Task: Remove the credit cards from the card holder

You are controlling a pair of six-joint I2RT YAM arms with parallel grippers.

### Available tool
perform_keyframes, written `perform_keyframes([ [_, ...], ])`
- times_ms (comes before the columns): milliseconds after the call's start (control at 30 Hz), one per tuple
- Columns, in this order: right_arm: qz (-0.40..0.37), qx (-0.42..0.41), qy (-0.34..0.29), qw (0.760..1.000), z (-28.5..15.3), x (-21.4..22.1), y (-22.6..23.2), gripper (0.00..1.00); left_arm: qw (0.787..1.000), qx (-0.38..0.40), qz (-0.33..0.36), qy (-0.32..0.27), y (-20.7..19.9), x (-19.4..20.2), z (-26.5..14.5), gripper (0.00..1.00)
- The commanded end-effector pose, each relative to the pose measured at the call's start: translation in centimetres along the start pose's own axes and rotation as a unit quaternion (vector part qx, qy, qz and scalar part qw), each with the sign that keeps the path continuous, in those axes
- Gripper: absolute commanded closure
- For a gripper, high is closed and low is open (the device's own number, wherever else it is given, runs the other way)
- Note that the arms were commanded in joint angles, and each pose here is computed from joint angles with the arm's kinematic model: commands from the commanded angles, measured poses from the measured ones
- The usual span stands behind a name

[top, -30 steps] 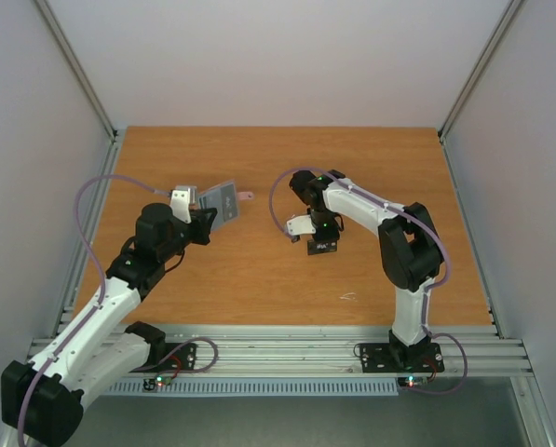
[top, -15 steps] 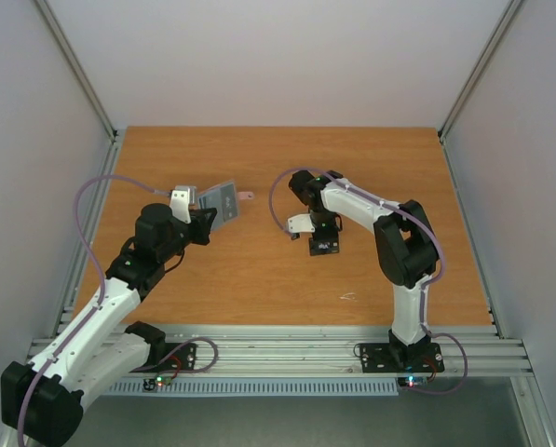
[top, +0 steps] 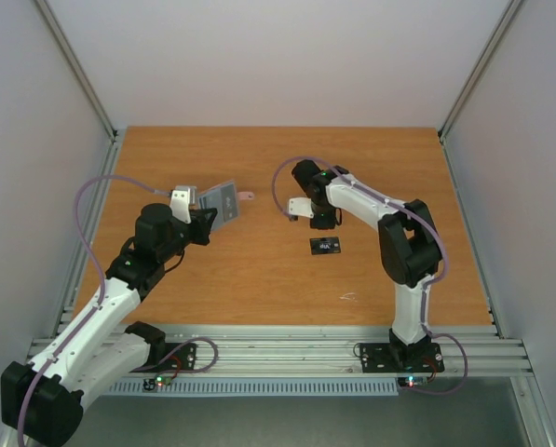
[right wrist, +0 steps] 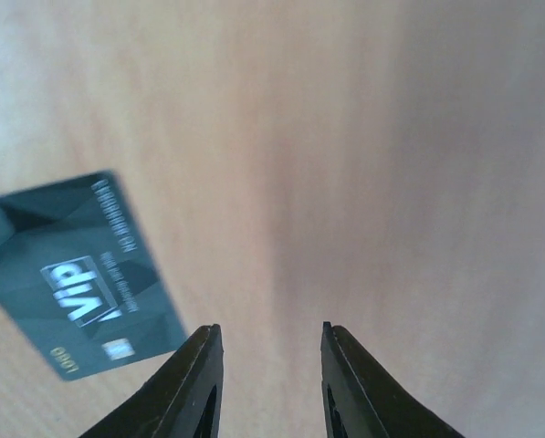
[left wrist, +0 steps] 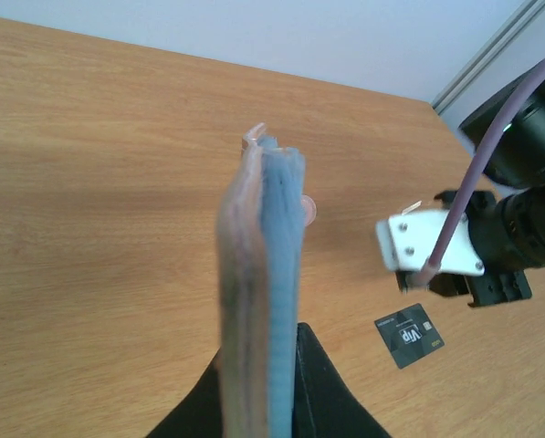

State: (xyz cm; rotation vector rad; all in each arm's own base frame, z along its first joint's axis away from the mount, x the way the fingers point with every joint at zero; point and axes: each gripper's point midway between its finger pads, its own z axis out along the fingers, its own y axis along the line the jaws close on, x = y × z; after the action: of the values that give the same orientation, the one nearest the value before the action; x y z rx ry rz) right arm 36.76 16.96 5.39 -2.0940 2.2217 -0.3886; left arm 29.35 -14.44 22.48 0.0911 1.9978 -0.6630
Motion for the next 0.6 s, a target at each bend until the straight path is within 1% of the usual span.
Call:
perform_keyframes([
  [0,0.131,0.139,-0.123,0.974,-8.2,-2.1,-6.2,0.68,0.998,0.040,0.021,-0.038,-1.6,-1.8,-0.6,1.00],
  [67,0.196,0.171,-0.207,0.943,-13.5,-2.6,-7.7,0.66,0.997,0.066,0.028,-0.041,-2.6,-2.0,-0.8,1.00],
  [133,0.250,0.155,-0.311,0.904,-19.3,-3.7,-7.7,0.62,0.993,0.101,0.033,-0.058,-3.9,-2.9,-1.3,1.00],
  [200,0.266,0.104,-0.414,0.865,-24.8,-5.1,-5.9,0.57,0.987,0.133,0.034,-0.079,-5.0,-4.0,-1.9,1.00],
  [233,0.269,0.065,-0.462,0.843,-27.2,-5.8,-4.6,0.55,0.984,0.147,0.037,-0.093,-5.6,-4.7,-2.3,1.00],
  [267,0.256,0.024,-0.509,0.822,-29.8,-6.5,-3.0,0.54,0.980,0.162,0.036,-0.106,-6.0,-5.4,-2.6,1.00],
  [333,0.238,-0.067,-0.574,0.781,-33.2,-7.8,-0.3,0.50,0.972,0.195,0.029,-0.129,-7.0,-6.6,-3.5,1.00],
  [400,0.237,-0.151,-0.606,0.744,-35.0,-8.6,1.3,0.44,0.962,0.232,0.026,-0.138,-8.3,-7.2,-4.4,1.00],
  [467,0.260,-0.203,-0.614,0.717,-35.4,-9.2,1.6,0.38,0.953,0.270,0.029,-0.135,-9.7,-7.3,-5.3,1.00],
  [533,0.285,-0.225,-0.606,0.708,-34.4,-9.6,1.5,0.28,0.943,0.304,0.038,-0.128,-10.9,-7.2,-6.2,1.00],
  [567,0.297,-0.228,-0.599,0.707,-33.8,-9.7,1.4,0.22,0.939,0.316,0.040,-0.127,-11.3,-7.2,-6.6,1.00],
])
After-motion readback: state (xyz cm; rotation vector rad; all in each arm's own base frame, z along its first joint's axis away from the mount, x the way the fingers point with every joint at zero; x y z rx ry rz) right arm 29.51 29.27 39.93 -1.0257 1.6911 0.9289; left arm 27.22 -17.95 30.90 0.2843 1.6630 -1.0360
